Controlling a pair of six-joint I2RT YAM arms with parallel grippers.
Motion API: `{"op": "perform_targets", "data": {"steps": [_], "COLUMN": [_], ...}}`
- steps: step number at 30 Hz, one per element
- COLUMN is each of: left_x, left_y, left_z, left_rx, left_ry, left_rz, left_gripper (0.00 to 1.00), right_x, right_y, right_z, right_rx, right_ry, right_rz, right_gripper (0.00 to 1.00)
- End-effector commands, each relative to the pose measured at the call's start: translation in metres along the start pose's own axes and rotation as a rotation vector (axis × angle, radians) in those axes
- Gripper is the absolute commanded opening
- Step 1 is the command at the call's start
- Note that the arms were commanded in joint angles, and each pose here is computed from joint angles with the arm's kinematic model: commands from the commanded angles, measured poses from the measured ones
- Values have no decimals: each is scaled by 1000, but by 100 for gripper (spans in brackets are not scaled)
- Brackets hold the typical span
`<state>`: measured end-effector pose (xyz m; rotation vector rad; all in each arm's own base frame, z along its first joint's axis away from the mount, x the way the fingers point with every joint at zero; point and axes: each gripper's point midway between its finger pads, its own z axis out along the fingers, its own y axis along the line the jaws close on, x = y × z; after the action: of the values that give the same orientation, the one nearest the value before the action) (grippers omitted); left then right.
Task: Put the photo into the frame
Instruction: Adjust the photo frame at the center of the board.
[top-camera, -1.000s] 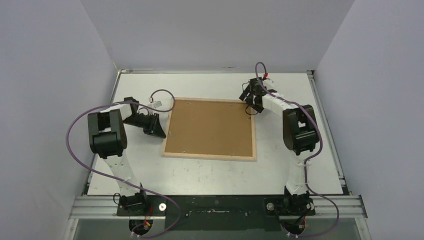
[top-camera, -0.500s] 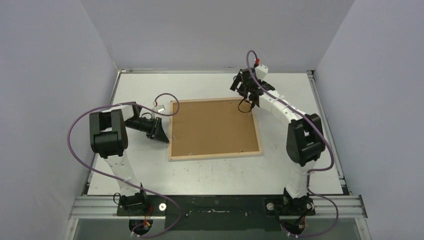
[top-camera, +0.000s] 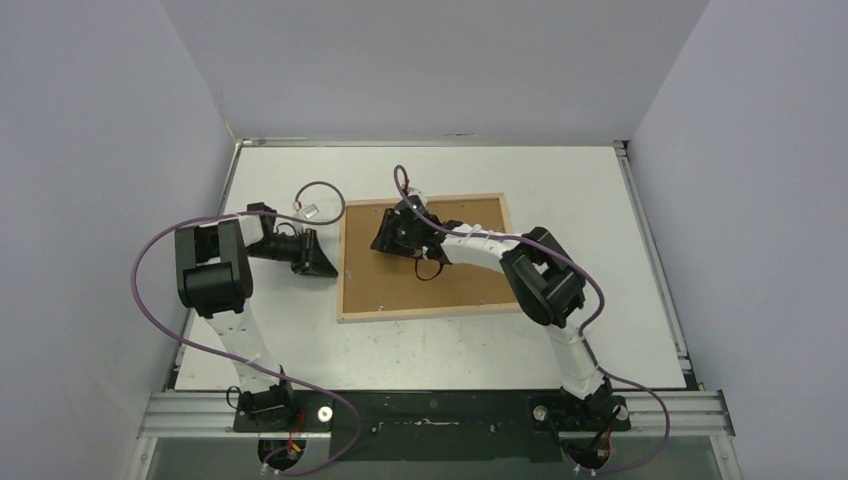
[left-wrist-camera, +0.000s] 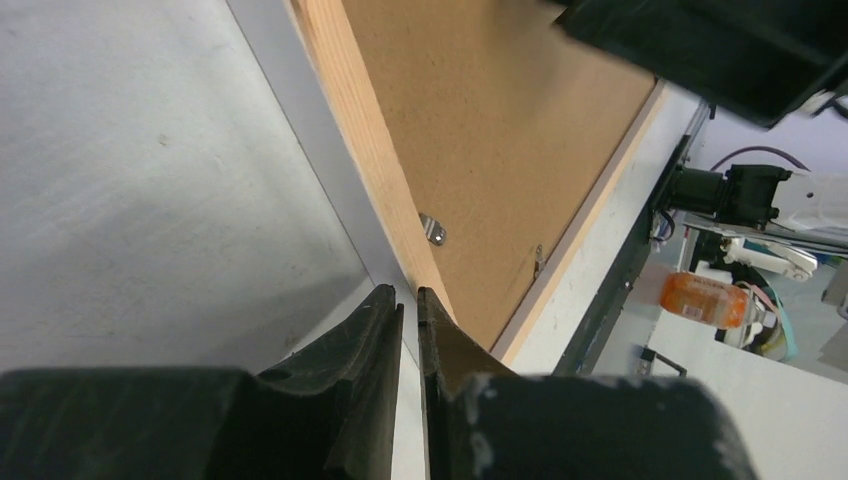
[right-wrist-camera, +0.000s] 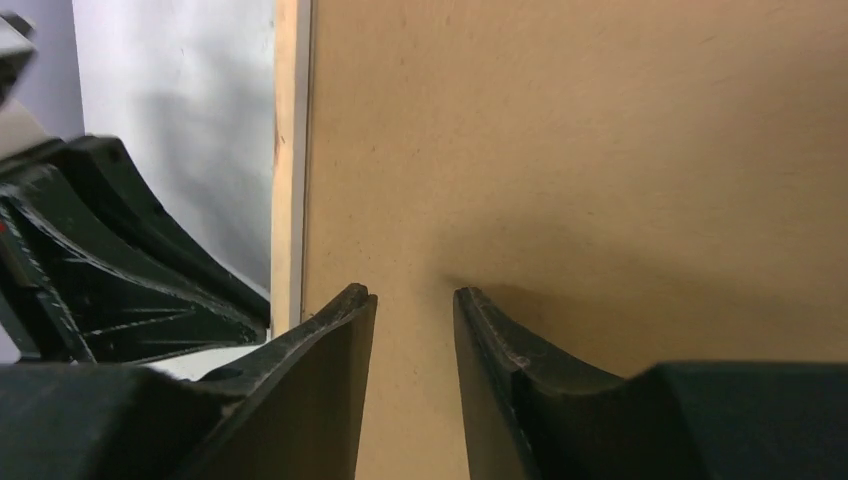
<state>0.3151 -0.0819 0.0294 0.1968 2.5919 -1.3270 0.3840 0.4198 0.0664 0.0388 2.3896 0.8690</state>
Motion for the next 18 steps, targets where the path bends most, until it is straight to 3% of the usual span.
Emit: {"op": "perform_targets", "data": {"steps": [1, 8, 16, 18], "left_x": [-29, -29, -29, -29], "left_y": [0, 2, 1, 0], "left_z": [-7, -3, -4, -4], "left_rx": [-32, -16, -10, -8], "left_ry": [-103, -91, -87, -87], "left_rz": [27, 10, 7, 7], "left_gripper": [11, 11, 11, 11], "right_x": [-26, 0, 8, 10], "right_y": [64, 76, 67, 70], "right_z": [4, 15, 22, 21], "right_rx": [-289, -399, -409, -441], "right_ry": [-10, 127, 234, 247], "right_rz": [-2, -117, -205, -236], "right_gripper": [32, 32, 31, 41]}}
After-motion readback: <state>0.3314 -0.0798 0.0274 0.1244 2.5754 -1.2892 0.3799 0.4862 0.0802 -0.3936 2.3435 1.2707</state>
